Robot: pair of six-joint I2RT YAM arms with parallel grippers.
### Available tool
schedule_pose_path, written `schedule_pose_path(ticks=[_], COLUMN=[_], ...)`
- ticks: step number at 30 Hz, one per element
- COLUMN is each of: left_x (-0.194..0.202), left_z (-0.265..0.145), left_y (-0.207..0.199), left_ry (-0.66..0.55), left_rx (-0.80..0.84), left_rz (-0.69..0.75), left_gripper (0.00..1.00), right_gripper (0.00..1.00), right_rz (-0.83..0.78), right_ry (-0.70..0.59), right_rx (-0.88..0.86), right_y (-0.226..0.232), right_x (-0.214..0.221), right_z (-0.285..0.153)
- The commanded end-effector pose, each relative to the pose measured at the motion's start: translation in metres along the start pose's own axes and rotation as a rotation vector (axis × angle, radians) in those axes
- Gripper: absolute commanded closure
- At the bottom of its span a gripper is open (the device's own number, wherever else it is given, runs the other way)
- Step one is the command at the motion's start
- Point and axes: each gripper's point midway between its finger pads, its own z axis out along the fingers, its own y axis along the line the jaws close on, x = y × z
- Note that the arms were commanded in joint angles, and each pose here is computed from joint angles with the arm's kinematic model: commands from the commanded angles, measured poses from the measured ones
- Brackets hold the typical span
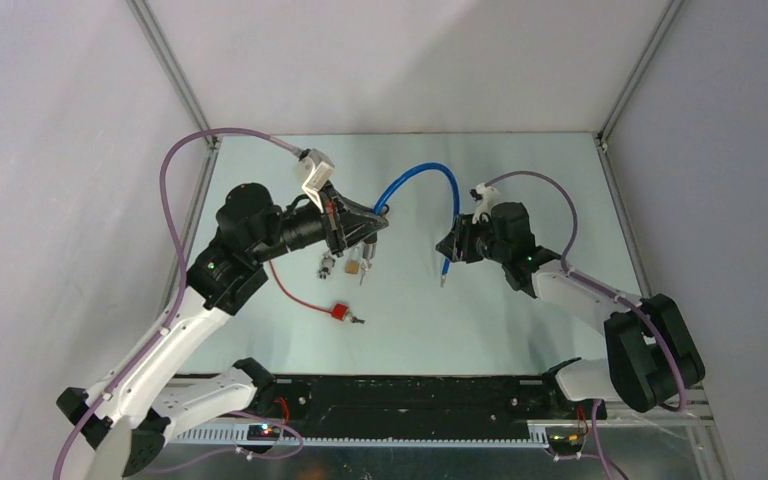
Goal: Lock with the key
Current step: Lock the lock.
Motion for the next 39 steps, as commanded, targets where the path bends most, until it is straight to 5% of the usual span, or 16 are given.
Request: schedule_pose_path(ticks=[1, 15, 25, 27, 31, 39], left_x=[-0.049, -0.061, -0.071, -0.072, -0.073, -0.046], left_z=[-0.012, -0.017, -0.028, -0.029, -0.03, -0.017], left_y=[-0.027, -0.037, -0.049, -0.05, -0.049, -0.033], left_ry=[-0.139, -0.19, -0.228, -0.233, -0.244, -0.241], left_rx=[0.077, 0.104, 0.131, 0.137, 0.128, 0.111], left_rz=[0.066, 0.048, 0.059, 0.061, 0.064, -0.07], left_gripper=[1.0, 1.0, 1.0, 1.0, 1.0, 1.0], right_gripper=[0.5, 0.63, 0.56, 0.64, 0.98, 1.0], right_rz=[0.001, 0.156, 0.163, 0.164, 0.199, 0.566], right_ry=[-0.053, -0.011, -0.023, -0.018, -0.016, -0.112], right_rx=[-0.066, -0.158, -0.106, -0.125, -0.165, -0.261], right_y=[0.013, 0.031, 0.024, 0.028, 0.039, 0.085], right_x=[-0.023, -0.018, -0.025, -0.025, -0.03, -0.079], right_z=[0.009, 0.013, 0.014, 0.013, 0.006, -0.048])
